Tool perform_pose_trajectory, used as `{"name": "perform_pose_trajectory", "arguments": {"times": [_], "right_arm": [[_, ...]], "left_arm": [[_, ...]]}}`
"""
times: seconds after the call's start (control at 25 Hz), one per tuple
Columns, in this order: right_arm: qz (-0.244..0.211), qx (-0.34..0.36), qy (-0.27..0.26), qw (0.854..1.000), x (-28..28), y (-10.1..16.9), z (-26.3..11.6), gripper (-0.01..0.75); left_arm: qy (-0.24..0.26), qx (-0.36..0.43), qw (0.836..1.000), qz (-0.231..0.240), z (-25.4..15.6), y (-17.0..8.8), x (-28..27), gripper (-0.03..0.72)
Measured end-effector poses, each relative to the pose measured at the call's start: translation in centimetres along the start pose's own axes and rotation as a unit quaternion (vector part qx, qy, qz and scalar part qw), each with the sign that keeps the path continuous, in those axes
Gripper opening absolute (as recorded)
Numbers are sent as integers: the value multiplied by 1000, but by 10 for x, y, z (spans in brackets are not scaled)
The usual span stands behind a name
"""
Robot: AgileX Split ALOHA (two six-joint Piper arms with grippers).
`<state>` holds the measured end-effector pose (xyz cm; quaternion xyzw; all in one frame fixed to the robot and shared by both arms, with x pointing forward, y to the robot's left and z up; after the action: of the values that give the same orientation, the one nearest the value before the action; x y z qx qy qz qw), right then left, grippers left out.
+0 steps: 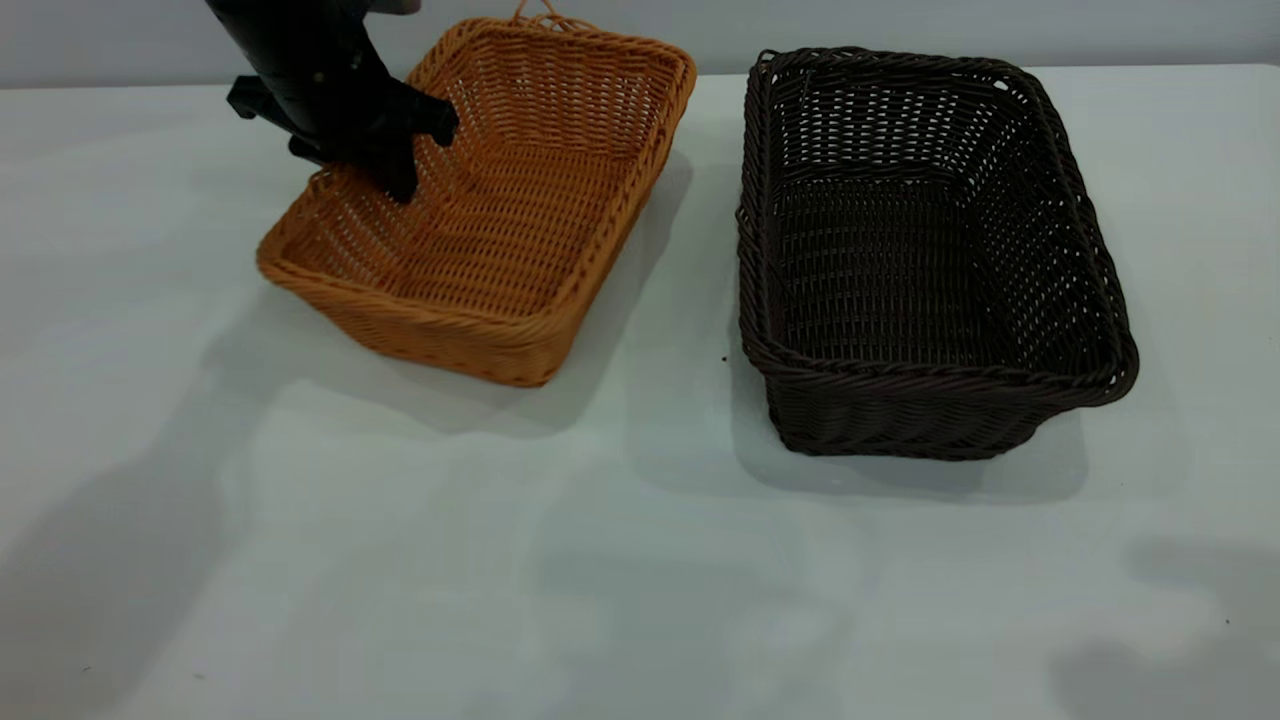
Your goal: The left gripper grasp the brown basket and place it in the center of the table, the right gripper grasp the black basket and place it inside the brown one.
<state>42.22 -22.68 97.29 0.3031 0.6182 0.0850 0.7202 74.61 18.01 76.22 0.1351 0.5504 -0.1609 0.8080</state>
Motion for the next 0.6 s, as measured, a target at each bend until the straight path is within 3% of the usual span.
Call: {"name": "perform_pose_trajectory", "arguments": {"times": [0.04, 0.32, 0.6], "right_arm": [[15, 11, 9, 1000, 6, 3, 3, 594], [68, 145, 40, 986, 49, 8, 37, 594], [36, 247, 68, 966, 114, -8, 52, 594]], "left_arm": [[-3, -1, 1000, -2, 3, 0, -1, 83], [-18, 21, 1000, -1, 25, 3, -28, 78], [-82, 51, 995, 23, 57, 11, -81, 78]]}}
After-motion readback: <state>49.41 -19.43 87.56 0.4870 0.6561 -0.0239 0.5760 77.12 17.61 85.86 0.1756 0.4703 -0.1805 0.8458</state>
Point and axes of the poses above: a point on each arm's last joint axis where the gripper is mounted, x pointing out along that axis toward the gripper, y along the wrist's bending axis when the last joint is at zero, z = x × y, the point moved 6 cm from there along x, pointing out along that axis toward the gripper, and after that the axes turned 8 degrees about x, right-handed, at the moved point
